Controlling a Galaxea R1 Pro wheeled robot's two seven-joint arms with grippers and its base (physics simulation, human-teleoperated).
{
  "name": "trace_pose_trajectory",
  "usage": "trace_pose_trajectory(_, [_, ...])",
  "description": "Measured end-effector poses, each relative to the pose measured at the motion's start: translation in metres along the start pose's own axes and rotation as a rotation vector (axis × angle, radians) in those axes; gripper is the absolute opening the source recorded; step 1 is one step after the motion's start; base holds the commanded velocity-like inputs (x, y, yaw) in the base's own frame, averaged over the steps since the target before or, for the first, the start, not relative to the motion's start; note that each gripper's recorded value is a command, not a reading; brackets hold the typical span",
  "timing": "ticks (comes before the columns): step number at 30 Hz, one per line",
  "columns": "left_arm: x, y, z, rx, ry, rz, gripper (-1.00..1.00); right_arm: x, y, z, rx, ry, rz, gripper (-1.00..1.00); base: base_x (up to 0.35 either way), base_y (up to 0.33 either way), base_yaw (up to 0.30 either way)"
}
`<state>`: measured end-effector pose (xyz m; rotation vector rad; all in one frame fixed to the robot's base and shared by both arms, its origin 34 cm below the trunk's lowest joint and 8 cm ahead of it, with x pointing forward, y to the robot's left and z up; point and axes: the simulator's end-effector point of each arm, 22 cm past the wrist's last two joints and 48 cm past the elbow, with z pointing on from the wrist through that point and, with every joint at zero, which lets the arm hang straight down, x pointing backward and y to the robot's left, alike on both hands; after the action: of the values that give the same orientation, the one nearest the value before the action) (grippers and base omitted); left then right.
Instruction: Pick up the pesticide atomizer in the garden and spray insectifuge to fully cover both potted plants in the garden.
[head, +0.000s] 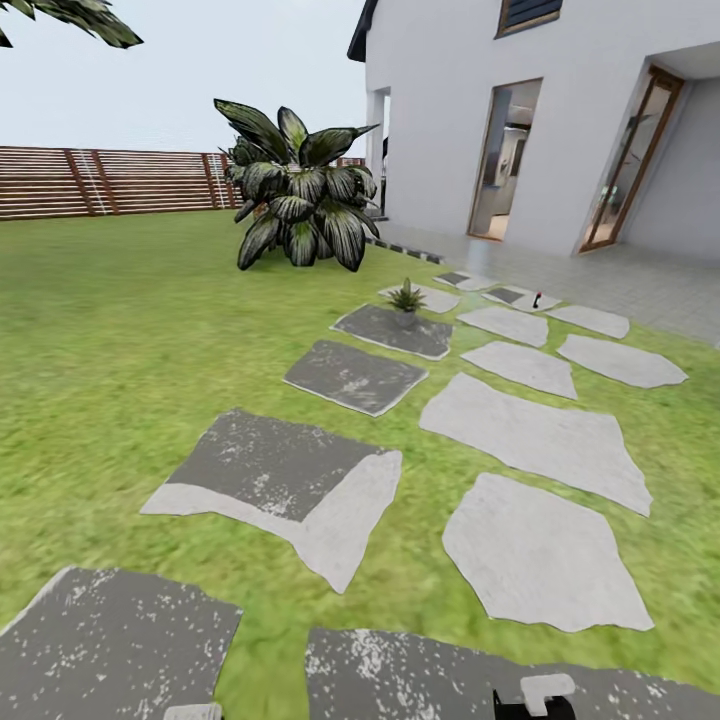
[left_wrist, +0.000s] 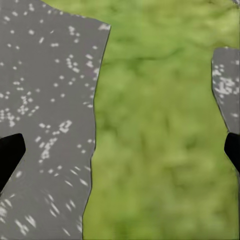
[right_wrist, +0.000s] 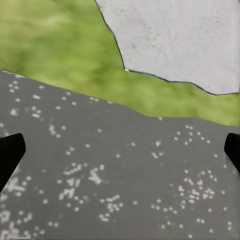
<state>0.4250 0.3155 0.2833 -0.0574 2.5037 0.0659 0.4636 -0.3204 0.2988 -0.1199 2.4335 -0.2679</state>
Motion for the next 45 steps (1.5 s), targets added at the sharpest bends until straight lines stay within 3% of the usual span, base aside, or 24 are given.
trace_pose_trajectory(21, [-0.0002, 0.0001, 0.0, 0.0, 0.0, 0.0, 1.0, -0.0009, 0.0045, -0.0003, -0.005, -0.001, 0.003, 1.0, 0.336, 0.0, -0.011])
trace_pose_trajectory(45, [-0.0018, -0.0001, -0.0001, 0.0, -0.004, 0.0, 1.0, -0.0025, 0.0051, -0.0006, -0.005, -0.004, 0.007, 1.0, 0.337, 0.0, -0.272])
